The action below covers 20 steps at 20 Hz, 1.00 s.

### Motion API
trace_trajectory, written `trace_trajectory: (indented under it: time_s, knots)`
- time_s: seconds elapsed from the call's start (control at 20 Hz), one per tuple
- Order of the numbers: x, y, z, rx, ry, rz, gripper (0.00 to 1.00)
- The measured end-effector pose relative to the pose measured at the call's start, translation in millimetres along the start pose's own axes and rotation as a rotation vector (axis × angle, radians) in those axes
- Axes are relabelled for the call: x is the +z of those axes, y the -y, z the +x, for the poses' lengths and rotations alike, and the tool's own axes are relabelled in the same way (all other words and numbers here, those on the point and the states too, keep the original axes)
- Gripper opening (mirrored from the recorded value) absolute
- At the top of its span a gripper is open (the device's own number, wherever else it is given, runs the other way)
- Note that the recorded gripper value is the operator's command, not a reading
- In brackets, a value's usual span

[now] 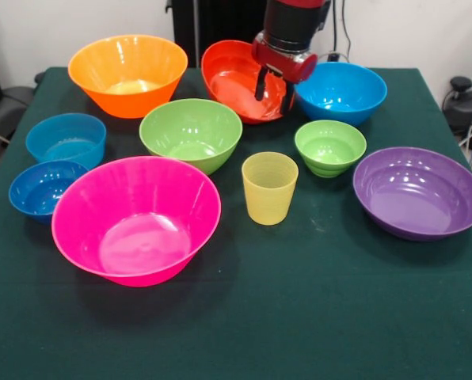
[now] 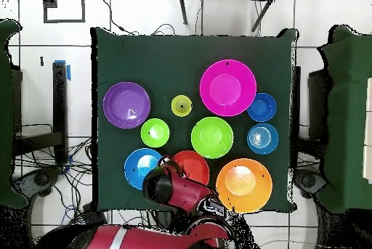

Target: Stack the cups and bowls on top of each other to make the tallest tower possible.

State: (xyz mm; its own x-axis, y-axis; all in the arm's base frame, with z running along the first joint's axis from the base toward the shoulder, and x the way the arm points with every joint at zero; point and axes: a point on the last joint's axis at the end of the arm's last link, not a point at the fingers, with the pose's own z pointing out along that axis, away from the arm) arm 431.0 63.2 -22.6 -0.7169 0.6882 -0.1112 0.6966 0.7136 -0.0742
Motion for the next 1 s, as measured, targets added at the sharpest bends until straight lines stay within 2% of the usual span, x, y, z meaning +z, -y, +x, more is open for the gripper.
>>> trace_trajectory:
  time_s: [0.35, 0.55, 1.0]
  knots:
    - [-20, -4, -7.7, 0.007, -0.026, 0.005, 1.0]
    - [-31, -8, -9.6, 0.001, -0.025, 0.004, 1.0]
    - [-30, -13, -3.7, -0.019, -0.024, 0.004, 1.0]
